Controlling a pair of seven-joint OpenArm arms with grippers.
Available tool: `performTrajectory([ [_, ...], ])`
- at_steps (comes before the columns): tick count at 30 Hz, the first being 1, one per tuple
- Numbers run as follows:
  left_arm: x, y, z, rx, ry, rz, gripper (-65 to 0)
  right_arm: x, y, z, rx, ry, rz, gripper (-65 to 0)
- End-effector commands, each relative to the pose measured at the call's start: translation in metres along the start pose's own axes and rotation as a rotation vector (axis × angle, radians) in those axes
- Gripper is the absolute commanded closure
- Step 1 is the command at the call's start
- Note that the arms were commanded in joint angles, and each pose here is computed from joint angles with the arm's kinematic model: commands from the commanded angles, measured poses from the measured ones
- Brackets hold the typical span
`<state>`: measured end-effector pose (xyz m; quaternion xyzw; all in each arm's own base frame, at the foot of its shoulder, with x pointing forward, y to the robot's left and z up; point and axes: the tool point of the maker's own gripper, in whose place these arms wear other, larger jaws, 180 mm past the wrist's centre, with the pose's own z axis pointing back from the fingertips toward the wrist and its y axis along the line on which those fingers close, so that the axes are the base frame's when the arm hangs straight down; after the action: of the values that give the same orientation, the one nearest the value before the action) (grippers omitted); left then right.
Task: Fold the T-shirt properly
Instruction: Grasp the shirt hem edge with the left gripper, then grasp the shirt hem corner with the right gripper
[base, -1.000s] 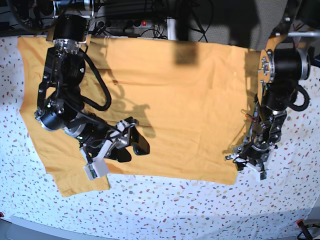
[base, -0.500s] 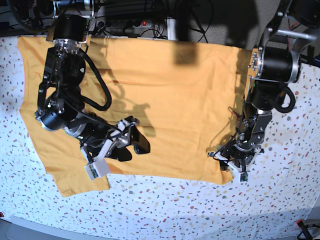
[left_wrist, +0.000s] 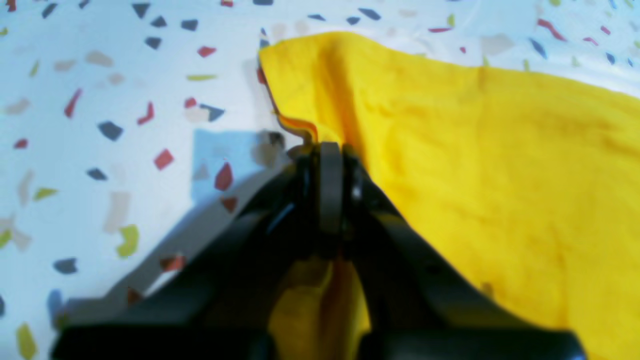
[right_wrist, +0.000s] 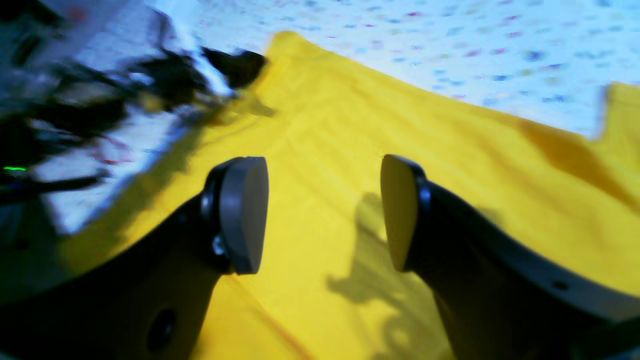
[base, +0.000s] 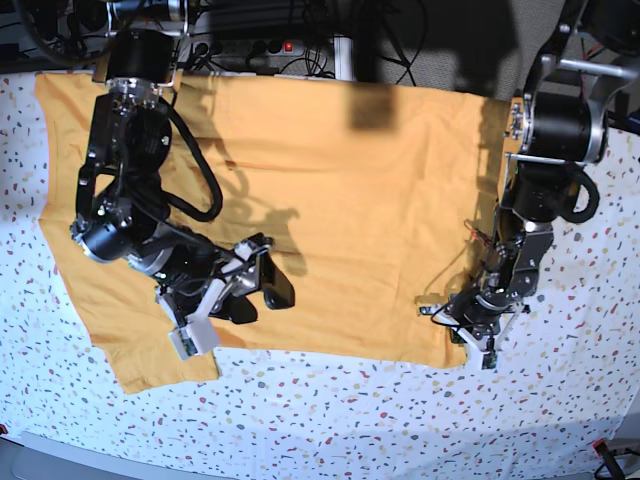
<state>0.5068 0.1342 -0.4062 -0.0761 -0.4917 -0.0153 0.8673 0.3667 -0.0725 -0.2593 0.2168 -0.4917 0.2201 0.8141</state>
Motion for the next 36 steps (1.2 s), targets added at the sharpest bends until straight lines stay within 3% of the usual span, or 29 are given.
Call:
performTrajectory([
  [1,0.046,0.000,-0.001,-0.007,-0.099,-0.015,0.0,0.026,-0.005,0.004,-0.020,-0.086,0.051,-35.6],
  [4,0.058,-0.002,0.001,-0.014,-0.106,-0.027,0.0,0.039,-0.030,0.009,-0.138,-0.109,0.116,-35.6],
  [9,0.058,-0.003,0.001,-0.015,-0.106,-0.028,0.0,0.051,-0.088,0.024,-0.357,-0.089,0.105,-35.6],
  [12,0.058,-0.003,0.001,-0.015,-0.102,-0.027,0.0,0.045,-0.123,0.027,-0.429,-0.086,0.042,-35.6],
  [20,0.057,-0.003,0.001,-0.016,-0.096,-0.027,0.0,-0.006,-0.227,0.014,-0.490,0.113,-0.117,-35.5],
  [27,0.056,-0.003,0.001,-0.016,-0.093,-0.027,0.0,-0.049,-0.307,0.056,-0.699,0.218,-0.237,-35.6],
  [30,0.056,-0.003,0.001,-0.016,-0.093,-0.028,0.0,-0.078,-0.322,0.078,-0.765,0.276,-0.275,-35.6],
  [36,0.056,-0.005,0.001,-0.018,-0.093,-0.026,0.0,-0.122,-0.329,0.104,-0.800,0.373,-0.314,-35.6],
])
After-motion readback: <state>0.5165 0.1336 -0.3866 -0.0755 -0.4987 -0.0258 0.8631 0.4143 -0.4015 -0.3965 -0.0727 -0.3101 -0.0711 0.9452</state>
